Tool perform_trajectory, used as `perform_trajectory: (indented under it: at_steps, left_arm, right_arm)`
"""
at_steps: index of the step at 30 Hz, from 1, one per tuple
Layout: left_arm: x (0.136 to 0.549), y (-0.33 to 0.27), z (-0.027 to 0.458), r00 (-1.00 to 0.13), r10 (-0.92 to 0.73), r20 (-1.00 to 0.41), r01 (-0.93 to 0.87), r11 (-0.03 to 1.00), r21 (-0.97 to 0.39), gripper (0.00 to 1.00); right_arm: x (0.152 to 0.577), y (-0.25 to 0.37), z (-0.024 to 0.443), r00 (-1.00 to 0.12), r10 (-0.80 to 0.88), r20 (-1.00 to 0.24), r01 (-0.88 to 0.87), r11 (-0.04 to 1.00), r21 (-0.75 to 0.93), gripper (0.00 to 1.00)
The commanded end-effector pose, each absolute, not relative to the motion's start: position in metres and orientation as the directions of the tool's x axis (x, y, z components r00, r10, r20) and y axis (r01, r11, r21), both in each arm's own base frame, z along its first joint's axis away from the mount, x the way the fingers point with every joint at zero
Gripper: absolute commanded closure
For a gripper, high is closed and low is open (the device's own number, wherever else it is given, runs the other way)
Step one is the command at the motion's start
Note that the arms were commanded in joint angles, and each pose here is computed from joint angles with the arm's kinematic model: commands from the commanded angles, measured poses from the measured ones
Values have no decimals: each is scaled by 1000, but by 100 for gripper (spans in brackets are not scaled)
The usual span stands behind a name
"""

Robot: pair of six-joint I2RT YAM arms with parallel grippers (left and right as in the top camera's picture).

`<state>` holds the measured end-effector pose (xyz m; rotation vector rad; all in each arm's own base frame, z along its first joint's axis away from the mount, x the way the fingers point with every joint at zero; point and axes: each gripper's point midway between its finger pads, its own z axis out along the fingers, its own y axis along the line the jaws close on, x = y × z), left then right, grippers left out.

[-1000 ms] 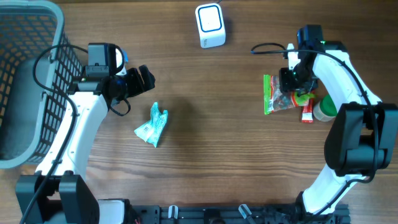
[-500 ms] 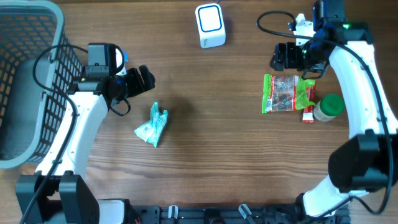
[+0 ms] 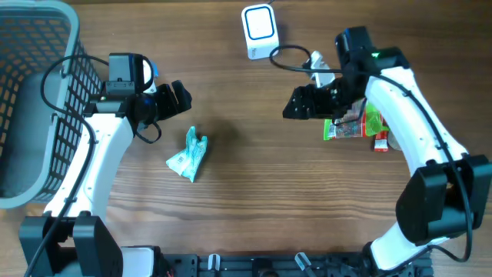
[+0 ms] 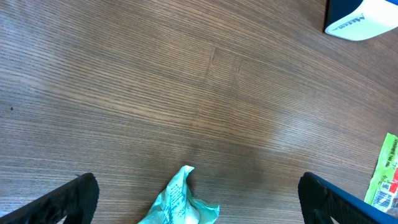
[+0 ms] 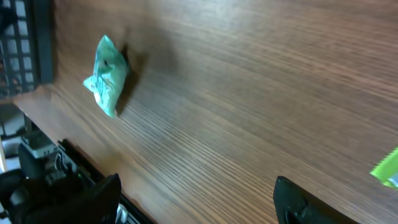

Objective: Scan the item barcode

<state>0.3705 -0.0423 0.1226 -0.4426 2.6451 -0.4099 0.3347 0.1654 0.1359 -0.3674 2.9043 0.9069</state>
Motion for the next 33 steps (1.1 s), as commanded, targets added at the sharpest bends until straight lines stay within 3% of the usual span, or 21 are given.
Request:
perform_trajectory:
  at_steps: [1,8,9,10,11,12,13,21,29,33]
  left_arm:
    - [374,-42,124,-855,-361,-373,-230,907,-353,0]
    - [355,-45,115,-882,-375,-285,-266,896,-355,0]
    - [353,-45,114,-884,-376,-276,-271,896,-352,5]
    - [351,-45,113,-887,-376,-267,-274,896,-350,31]
    - [348,-45,112,-889,-381,-255,-283,894,-348,68]
    - [345,-45,111,-889,-391,-240,-298,890,-347,85]
    - [342,-44,110,-889,-399,-226,-311,887,-342,96]
    - [314,-15,89,-855,-491,-169,-466,869,-166,96]
    - [284,-25,45,-869,-484,-101,-470,872,-136,96]
    - [284,-41,27,-875,-471,-116,-447,876,-182,96]
  right_arm:
    - [337,171,138,-974,-172,-145,-224,789,572,21]
    - [336,187,139,-966,-200,-166,-260,776,575,21]
    - [334,191,139,-964,-209,-166,-267,773,575,21]
    - [332,196,139,-961,-222,-167,-278,769,576,21]
    - [330,201,139,-958,-231,-170,-287,766,576,23]
    - [328,208,140,-956,-237,-171,-292,762,578,21]
    - [326,215,140,-952,-249,-177,-306,756,579,21]
    - [321,261,121,-954,-222,-203,-299,781,549,24]
    - [311,307,96,-927,-224,-300,-363,728,582,34]
    - [307,330,80,-933,-186,-310,-346,703,622,39]
